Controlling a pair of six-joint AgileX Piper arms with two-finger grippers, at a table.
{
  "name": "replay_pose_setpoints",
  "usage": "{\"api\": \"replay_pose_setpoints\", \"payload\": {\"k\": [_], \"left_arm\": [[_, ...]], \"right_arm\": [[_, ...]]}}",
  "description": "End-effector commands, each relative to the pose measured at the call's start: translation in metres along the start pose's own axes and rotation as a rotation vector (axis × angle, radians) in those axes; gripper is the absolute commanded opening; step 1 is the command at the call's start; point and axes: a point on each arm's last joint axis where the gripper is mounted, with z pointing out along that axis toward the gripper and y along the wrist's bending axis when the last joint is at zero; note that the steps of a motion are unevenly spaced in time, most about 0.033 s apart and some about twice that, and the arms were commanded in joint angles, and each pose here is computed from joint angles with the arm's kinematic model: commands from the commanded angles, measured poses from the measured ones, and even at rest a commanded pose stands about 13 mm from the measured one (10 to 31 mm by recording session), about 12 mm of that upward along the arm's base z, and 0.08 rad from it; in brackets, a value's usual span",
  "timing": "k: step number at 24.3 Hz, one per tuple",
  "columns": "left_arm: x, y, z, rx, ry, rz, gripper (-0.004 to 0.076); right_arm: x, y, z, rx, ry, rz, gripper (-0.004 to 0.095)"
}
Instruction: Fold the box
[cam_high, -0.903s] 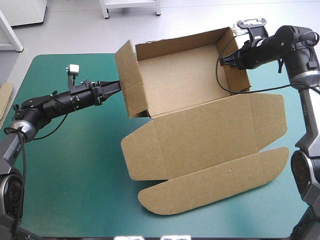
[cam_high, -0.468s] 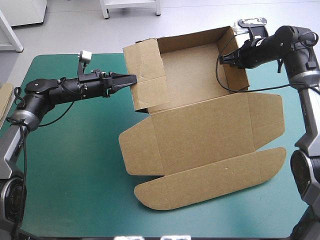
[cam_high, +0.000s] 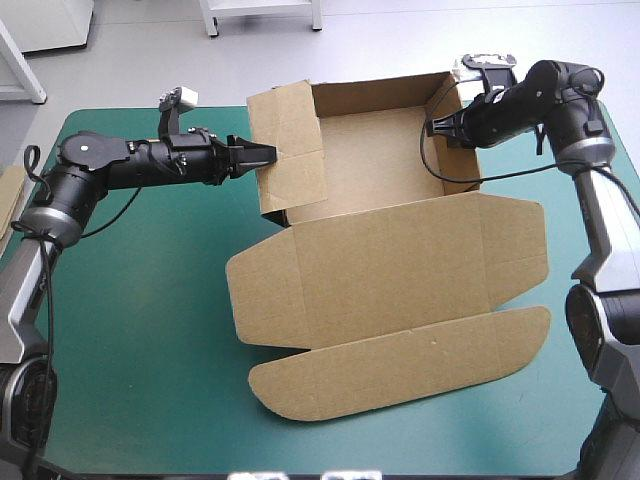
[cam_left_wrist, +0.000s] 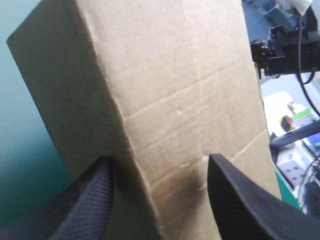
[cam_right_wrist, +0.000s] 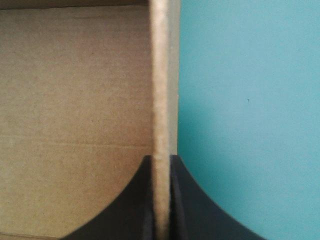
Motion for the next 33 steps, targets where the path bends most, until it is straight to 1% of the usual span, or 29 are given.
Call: {"api": "replay_pose_setpoints", "payload": {"k": [1,4,6,8,9,10,14,15,17,19,23,25,26,27,28,30,33], "left_arm": [[-0.015,-0.022,-0.002,-0.065,-0.001,0.033,0.0411],[-0.021,-0.025,0.014,-0.1,0.075,0.049,0.0411],[-0.026,-0.028,0.018,-0.121,0.098,0.061,0.0411],[-0.031,-0.031,0.02,-0.172,0.143,0.084,0.041],[-0.035,-0.029,0.021,-0.254,0.187,0.102,0.041],[-0.037,-0.03,0.023,-0.289,0.204,0.11,0.041],[-0.04,-0.032,0.044,-0.349,0.292,0.127,0.0408],[-0.038,-0.031,0.052,-0.393,0.331,0.135,0.0398],[-0.035,-0.032,0.064,-0.511,0.36,0.187,0.0373],[-0.032,-0.036,0.069,-0.546,0.367,0.225,0.0345],[-0.028,-0.034,0.077,-0.569,0.385,0.224,0.0316],[-0.028,-0.034,0.077,-0.571,0.383,0.221,0.0286],[-0.028,-0.034,0.076,-0.578,0.381,0.217,0.0259],[-0.029,-0.033,0.076,-0.586,0.379,0.212,0.0216],[-0.028,-0.031,0.078,-0.59,0.384,0.21,0.0152],[-0.026,-0.028,0.082,-0.592,0.393,0.203,0.0092],[-0.024,-0.022,0.088,-0.592,0.409,0.195,0.0046]], "right_arm": [[-0.01,0.021,-0.019,-0.05,-0.111,0.009,-0.0015],[-0.011,0.032,-0.008,-0.066,-0.111,0.007,-0.0015],[-0.01,0.033,-0.004,-0.065,-0.104,0.018,-0.0015],[-0.01,0.031,0.001,-0.061,-0.094,0.035,-0.0015],[-0.01,0.031,0.004,-0.061,-0.088,0.044,-0.0012],[-0.01,0.031,0.005,-0.064,-0.086,0.046,-0.0011],[-0.009,0.034,0.007,-0.072,-0.084,0.043,-0.0011],[-0.009,0.036,0.007,-0.077,-0.083,0.043,-0.0011],[-0.009,0.036,0.007,-0.079,-0.081,0.057,-0.0011],[-0.009,0.036,0.007,-0.08,-0.077,0.062,-0.0011],[-0.008,0.036,0.007,-0.087,-0.071,0.073,-0.0011],[-0.008,0.036,0.007,-0.087,-0.064,0.073,-0.0011],[-0.008,0.036,0.007,-0.087,-0.063,0.079,-0.0011],[-0.008,0.036,0.007,-0.085,-0.063,0.086,-0.0011],[-0.008,0.037,0.007,-0.089,-0.063,0.09,-0.0011],[-0.007,0.037,0.007,-0.094,-0.059,0.093,-0.0011],[-0.006,0.038,0.007,-0.105,-0.05,0.098,-0.0011]]}}
